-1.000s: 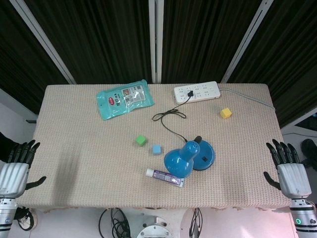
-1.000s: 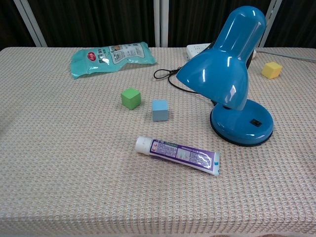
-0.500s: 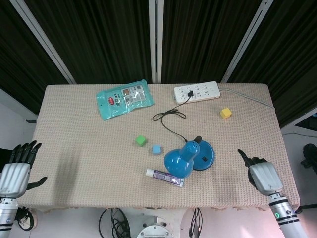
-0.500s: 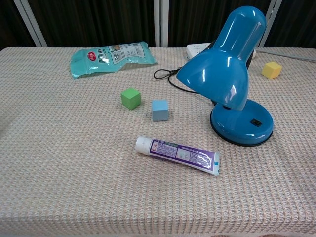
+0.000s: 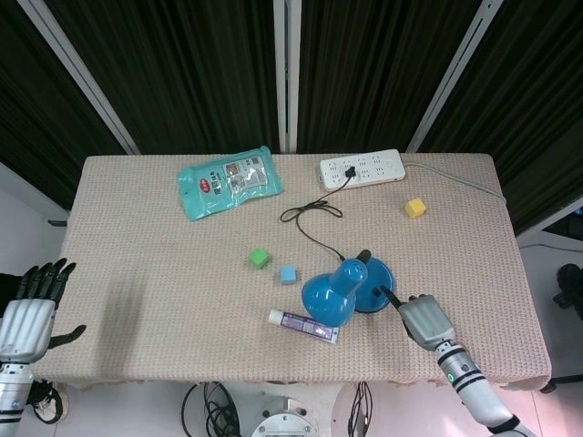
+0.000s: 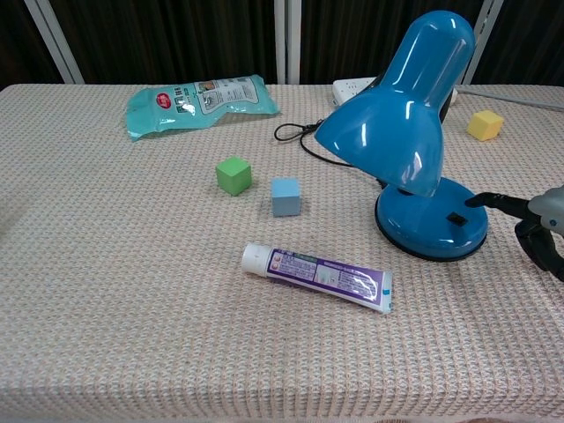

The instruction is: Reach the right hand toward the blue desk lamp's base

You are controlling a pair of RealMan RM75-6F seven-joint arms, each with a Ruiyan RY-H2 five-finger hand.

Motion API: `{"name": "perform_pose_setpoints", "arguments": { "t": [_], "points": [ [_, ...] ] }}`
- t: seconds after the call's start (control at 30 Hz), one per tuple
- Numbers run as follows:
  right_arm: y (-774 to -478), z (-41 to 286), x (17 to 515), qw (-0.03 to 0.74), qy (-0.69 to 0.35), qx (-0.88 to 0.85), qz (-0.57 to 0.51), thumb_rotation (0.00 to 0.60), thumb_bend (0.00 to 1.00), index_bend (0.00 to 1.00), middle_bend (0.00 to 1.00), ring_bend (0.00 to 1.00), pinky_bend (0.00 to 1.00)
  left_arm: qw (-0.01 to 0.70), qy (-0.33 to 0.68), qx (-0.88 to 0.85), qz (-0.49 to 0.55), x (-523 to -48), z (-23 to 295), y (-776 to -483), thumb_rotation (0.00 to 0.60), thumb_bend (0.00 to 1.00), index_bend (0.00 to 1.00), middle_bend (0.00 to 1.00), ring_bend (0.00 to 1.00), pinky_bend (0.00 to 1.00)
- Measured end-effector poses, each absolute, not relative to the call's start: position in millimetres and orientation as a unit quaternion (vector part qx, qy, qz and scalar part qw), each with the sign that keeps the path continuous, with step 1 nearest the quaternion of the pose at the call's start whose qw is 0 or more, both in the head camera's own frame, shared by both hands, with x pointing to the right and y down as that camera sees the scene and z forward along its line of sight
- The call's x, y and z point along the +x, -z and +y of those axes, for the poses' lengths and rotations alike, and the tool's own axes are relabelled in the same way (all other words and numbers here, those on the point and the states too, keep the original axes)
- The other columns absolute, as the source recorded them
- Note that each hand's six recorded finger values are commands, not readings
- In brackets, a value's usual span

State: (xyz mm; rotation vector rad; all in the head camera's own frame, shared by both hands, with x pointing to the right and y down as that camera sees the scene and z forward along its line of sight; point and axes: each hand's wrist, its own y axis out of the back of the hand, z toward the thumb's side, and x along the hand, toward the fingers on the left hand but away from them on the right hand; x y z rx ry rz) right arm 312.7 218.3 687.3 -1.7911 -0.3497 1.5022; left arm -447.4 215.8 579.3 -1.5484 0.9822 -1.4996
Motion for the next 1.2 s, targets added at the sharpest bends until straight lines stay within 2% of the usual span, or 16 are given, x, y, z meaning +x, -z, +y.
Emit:
{"name": "perform_pose_setpoints", "arguments": {
  "t": [0.23, 1.2],
  "points": [
    [-690.9, 222.6, 303.1, 0.371, -0.586, -0.709, -0.127, 0.600, 0.83, 0.00, 0.58, 0.49, 0.55, 0.374, 0.589, -0.606, 0.382, -448.0, 215.3, -580.8, 0.600, 0.10, 0.00, 0.01, 0.00, 0.00],
    [-691.2, 234.6, 315.2, 0.357, -0.600, -0.704, -0.135, 0.600, 0.83, 0.00, 0.57, 0.49, 0.55, 0.376, 0.585, -0.609, 0.382, -445.4, 216.0, -578.7, 0.600, 0.10, 0.00, 0.01, 0.00, 0.00]
  ]
}}
